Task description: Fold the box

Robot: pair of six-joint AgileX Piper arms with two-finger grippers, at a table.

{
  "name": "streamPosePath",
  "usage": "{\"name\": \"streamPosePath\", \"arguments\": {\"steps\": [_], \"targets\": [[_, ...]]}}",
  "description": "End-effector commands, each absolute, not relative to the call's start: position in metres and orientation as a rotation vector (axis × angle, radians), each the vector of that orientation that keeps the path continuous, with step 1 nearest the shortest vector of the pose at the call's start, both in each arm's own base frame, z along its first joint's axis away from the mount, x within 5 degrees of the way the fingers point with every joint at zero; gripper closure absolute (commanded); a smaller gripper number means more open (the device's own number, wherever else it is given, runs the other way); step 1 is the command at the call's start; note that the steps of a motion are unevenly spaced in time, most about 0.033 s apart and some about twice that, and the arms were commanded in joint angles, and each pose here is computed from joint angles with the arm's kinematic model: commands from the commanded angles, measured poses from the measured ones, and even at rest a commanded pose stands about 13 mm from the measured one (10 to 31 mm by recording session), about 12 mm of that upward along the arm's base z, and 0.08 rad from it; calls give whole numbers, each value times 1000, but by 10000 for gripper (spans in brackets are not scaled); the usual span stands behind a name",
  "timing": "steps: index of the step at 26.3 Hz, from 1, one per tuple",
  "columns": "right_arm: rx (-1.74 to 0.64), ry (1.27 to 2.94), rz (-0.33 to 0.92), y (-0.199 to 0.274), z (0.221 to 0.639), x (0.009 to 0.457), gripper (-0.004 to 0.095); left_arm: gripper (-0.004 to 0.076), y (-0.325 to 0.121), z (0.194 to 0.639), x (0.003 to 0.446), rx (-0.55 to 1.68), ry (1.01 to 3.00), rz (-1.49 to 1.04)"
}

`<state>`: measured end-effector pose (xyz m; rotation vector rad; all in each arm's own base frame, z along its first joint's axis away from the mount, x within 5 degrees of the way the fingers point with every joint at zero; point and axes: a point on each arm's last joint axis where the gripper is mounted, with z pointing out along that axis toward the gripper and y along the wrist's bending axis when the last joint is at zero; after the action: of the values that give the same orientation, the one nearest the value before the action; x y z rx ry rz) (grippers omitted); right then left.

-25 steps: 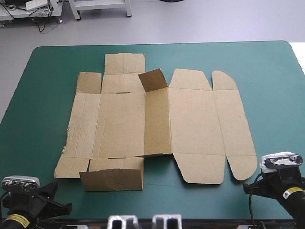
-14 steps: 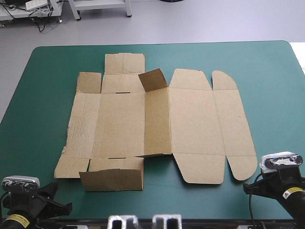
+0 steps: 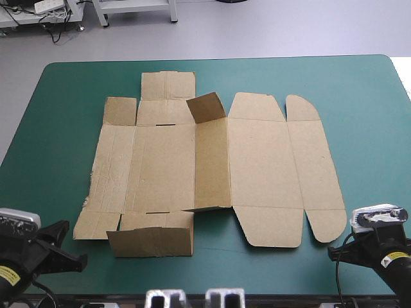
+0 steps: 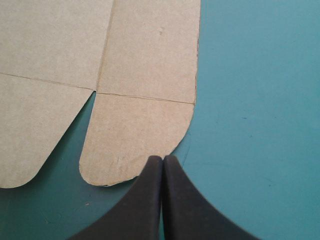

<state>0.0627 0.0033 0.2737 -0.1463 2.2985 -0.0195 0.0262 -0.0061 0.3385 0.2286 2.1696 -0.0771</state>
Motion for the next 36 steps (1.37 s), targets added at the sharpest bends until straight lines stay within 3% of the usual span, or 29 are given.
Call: {"name": "streamPosePath", "arguments": {"steps": [1, 8, 14, 17, 21, 25, 27, 32, 36], "targets": [[-145, 2218, -26, 3, 286, 67, 927, 734, -10, 373, 46, 267, 2081, -69], [-145, 2218, -26, 3, 286, 67, 927, 734, -15, 397, 84, 286, 2132, -62], [-145, 2218, -26, 3, 286, 67, 927, 734, -25, 389, 154, 284, 2161, -45], [-145, 2218, -28, 3, 286, 67, 927, 734, -28, 371, 202, 186, 2184, -46], [-146, 2219, -31, 3, 286, 67, 927, 734, -26, 345, 237, 5, 2269, -22], [-146, 2219, -31, 3, 286, 67, 927, 734, -27, 317, 262, -42, 2381, 12], [-148, 2218, -32, 3, 286, 67, 927, 734, -20, 309, 270, -90, 2432, 31], [-148, 2218, -32, 3, 286, 67, 927, 734, 30, 312, 289, -469, 2569, 4], [-148, 2218, -32, 3, 286, 67, 927, 734, 61, 326, 293, -502, 2597, -268]]}}
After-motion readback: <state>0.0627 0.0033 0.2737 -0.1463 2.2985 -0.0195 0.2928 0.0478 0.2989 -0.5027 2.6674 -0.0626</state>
